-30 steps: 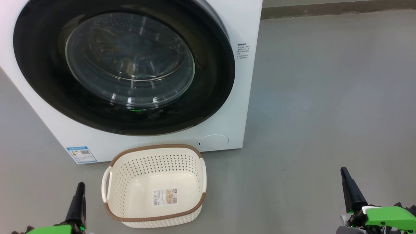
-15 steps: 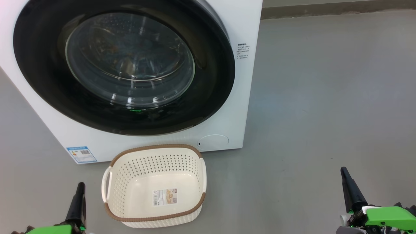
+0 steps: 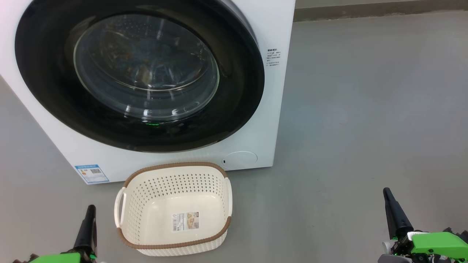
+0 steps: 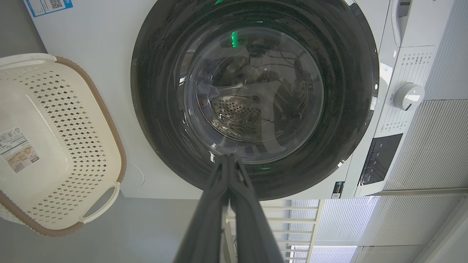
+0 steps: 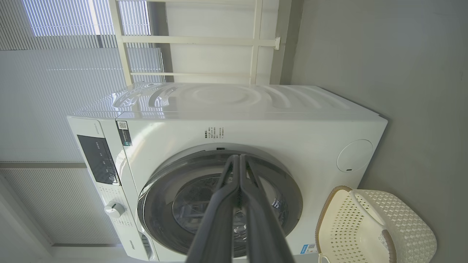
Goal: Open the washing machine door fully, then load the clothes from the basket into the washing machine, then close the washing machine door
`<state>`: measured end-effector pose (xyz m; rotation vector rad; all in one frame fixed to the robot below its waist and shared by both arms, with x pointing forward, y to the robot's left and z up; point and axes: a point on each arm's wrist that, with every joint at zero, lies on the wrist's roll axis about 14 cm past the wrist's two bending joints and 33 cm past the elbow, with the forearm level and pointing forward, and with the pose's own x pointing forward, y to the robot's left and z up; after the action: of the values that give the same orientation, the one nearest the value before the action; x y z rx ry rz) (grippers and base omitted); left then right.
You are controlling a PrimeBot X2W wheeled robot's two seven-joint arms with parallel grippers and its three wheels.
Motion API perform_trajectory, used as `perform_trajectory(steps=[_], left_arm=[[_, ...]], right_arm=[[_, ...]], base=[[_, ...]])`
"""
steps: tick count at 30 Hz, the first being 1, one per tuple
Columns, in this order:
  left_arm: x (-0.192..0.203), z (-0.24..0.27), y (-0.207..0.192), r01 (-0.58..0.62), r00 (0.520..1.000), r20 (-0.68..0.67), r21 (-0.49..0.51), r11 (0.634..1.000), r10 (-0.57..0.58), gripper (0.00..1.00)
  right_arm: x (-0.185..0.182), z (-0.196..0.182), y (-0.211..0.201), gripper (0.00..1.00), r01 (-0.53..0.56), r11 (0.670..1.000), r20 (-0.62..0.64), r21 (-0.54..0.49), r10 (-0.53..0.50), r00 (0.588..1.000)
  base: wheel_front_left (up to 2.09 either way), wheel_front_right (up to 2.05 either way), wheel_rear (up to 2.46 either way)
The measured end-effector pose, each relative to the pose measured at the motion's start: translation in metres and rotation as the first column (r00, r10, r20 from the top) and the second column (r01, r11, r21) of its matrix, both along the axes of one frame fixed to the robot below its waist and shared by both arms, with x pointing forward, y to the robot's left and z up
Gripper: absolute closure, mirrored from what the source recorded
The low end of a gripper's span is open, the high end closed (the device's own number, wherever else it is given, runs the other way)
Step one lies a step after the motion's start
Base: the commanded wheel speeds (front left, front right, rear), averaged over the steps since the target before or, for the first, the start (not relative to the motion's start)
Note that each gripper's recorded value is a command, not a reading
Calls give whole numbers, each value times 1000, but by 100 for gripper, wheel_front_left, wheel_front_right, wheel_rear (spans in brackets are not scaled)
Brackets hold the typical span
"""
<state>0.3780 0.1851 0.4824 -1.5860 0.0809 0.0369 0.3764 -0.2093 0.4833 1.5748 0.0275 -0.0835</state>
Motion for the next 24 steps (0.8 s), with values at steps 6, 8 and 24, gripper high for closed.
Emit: perform_trajectory(steps=[6, 8, 24], left_arm=[[0, 0, 0, 0, 1000, 0, 0, 1000, 0, 100], [0, 0, 0, 0, 1000, 0, 0, 1000, 0, 100], [0, 0, 0, 0, 1000, 0, 0, 1000, 0, 100]], right_arm=[[0, 0, 0, 100, 0, 1000, 0, 0, 0, 1000], [0, 0, 0, 100, 0, 1000, 0, 0, 0, 1000], [0, 0, 0, 100, 0, 1000, 0, 0, 0, 1000]], base=[[0, 0, 0], [0, 0, 0], [0, 0, 0]])
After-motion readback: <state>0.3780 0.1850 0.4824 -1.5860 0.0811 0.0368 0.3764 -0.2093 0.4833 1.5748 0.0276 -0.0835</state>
